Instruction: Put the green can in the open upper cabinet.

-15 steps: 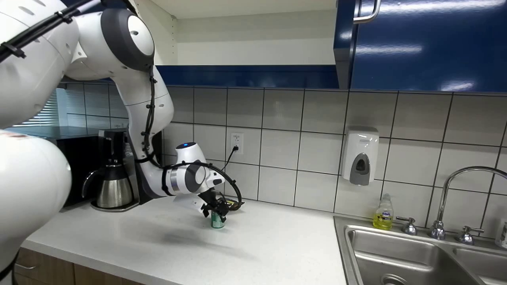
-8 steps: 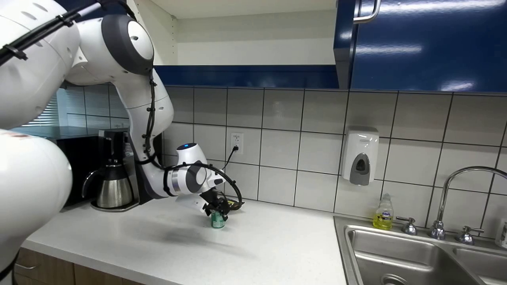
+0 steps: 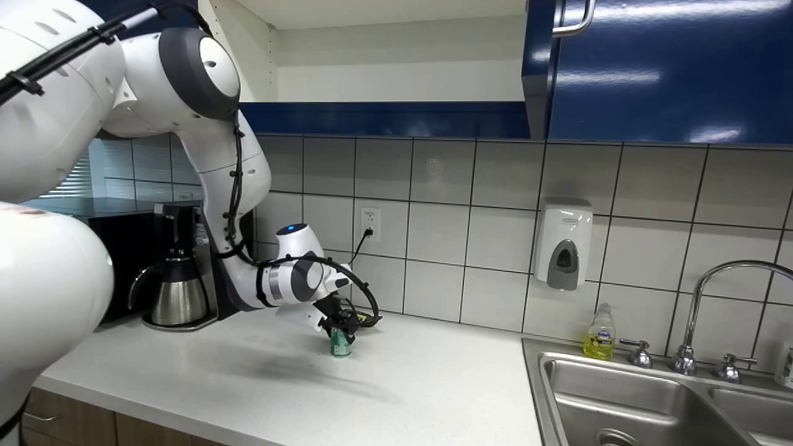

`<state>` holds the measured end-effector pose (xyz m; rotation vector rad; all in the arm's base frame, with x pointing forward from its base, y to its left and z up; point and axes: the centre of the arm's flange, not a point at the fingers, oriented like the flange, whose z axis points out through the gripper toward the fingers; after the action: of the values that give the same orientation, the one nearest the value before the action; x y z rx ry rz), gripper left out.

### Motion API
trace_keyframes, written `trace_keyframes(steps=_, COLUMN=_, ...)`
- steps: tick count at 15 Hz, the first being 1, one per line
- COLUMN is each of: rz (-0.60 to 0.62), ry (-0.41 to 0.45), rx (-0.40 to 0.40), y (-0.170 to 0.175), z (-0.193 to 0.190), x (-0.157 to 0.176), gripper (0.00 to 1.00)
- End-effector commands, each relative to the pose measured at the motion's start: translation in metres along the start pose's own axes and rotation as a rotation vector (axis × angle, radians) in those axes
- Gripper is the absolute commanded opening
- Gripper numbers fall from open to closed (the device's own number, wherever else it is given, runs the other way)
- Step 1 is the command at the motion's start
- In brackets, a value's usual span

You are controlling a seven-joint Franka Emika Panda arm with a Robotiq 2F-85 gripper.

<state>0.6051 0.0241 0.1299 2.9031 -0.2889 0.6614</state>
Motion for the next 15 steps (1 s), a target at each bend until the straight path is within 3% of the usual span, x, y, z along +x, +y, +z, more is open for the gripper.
trace_keyframes(steps=1, rz=-0.021, ry=0.024, rx=-0.002, y=-0.005, z=0.004, x=0.002, gripper=0.43)
trace_keyframes(steps=2, rz=-0.022, ry=0.027, rx=-0.001, y=-0.005, z=0.004, x=0.002, gripper=0.38)
trace_keyframes(steps=15, rz=-0.019, ry=-0.017, rx=-0.003, y=-0.009, z=-0.017, x=0.011, gripper=0.38)
